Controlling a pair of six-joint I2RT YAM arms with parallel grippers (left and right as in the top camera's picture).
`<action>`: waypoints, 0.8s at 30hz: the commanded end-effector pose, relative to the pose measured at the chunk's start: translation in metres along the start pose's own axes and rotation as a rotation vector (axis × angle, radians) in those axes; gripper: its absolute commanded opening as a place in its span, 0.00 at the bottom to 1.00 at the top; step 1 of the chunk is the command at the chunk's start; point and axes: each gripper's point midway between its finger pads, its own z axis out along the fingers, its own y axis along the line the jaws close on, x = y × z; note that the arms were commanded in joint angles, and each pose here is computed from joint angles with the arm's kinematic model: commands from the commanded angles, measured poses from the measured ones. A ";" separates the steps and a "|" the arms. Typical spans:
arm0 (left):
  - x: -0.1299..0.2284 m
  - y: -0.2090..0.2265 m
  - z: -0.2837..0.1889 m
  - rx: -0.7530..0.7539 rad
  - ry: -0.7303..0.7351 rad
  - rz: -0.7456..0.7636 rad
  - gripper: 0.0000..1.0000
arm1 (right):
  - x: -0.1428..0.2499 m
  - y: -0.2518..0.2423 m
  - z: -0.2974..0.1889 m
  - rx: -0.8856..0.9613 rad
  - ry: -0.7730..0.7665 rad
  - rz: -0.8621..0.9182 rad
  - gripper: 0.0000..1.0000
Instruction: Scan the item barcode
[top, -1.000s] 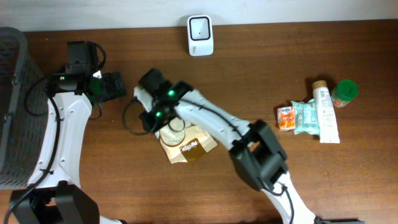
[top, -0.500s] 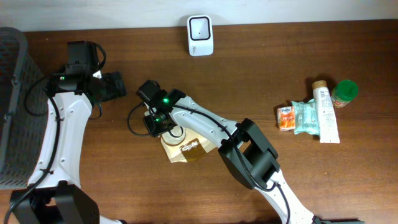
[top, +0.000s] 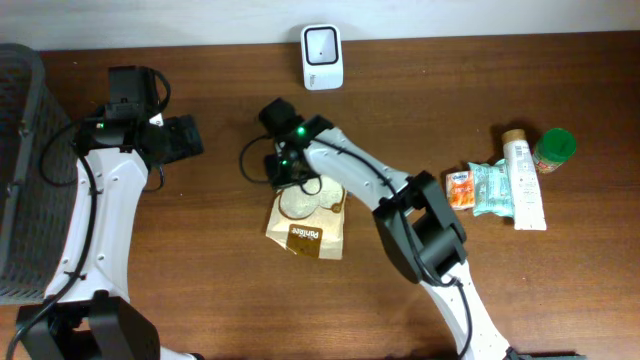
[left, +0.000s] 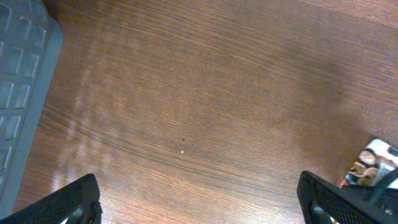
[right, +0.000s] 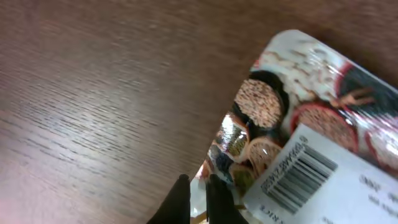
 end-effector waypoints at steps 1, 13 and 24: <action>-0.006 0.001 -0.005 -0.004 -0.020 0.015 0.99 | -0.012 0.011 -0.054 -0.097 -0.045 -0.059 0.10; -0.006 0.001 -0.005 -0.004 -0.020 0.015 0.99 | 0.031 0.004 -0.199 -0.156 -0.043 -0.023 0.40; -0.006 0.001 -0.005 -0.004 -0.020 0.015 0.99 | 0.042 0.059 -0.053 -0.235 -0.036 0.124 0.45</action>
